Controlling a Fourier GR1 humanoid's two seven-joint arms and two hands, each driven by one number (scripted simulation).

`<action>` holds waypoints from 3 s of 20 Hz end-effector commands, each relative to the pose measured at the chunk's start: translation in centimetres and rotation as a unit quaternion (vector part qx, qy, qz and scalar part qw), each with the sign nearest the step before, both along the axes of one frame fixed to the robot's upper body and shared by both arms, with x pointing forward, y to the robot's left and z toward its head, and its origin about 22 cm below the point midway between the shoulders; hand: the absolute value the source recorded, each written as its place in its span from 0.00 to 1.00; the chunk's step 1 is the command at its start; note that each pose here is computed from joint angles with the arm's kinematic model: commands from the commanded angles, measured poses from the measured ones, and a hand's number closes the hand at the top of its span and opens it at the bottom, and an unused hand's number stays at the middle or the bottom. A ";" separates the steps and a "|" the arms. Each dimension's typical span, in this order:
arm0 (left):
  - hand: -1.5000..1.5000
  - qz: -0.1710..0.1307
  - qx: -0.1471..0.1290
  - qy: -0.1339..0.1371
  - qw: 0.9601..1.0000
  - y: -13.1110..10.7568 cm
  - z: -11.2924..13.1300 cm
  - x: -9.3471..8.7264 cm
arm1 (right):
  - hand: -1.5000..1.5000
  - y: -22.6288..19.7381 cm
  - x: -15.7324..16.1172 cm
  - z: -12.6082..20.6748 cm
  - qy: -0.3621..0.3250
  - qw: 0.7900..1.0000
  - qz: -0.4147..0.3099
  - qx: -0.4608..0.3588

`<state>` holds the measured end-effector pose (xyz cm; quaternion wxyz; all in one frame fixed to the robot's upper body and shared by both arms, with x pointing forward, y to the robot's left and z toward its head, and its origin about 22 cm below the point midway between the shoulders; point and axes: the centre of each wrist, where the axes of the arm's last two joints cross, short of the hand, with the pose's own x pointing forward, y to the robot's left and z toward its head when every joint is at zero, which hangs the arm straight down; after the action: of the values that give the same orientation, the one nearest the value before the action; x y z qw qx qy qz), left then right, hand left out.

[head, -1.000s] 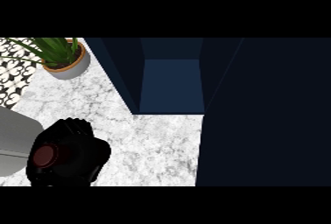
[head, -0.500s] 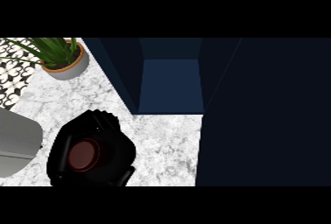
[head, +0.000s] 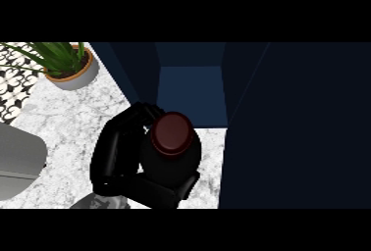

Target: Pick up the wine, place it into the cabinet and close the cabinet

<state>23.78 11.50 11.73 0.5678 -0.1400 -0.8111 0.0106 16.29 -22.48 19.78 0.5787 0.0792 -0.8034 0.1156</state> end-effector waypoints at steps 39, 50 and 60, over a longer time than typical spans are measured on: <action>1.00 0.105 0.066 0.007 0.992 -5.8 -6.8 6.2 | 0.00 -0.7 -3.9 1.0 -0.025 0.999 0.019 0.008; 1.00 0.144 0.051 0.007 0.988 -3.5 -7.5 8.8 | 0.00 -0.8 -3.4 1.5 -0.024 0.999 0.022 0.007; 1.00 0.138 0.054 0.023 0.989 -2.6 -8.6 11.5 | 0.00 -1.8 -3.4 1.2 -0.020 0.999 0.029 0.016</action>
<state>34.54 8.46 3.51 0.5798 0.0101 -0.8132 0.0501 16.44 -23.24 19.96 0.5765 0.0699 -0.8053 0.1199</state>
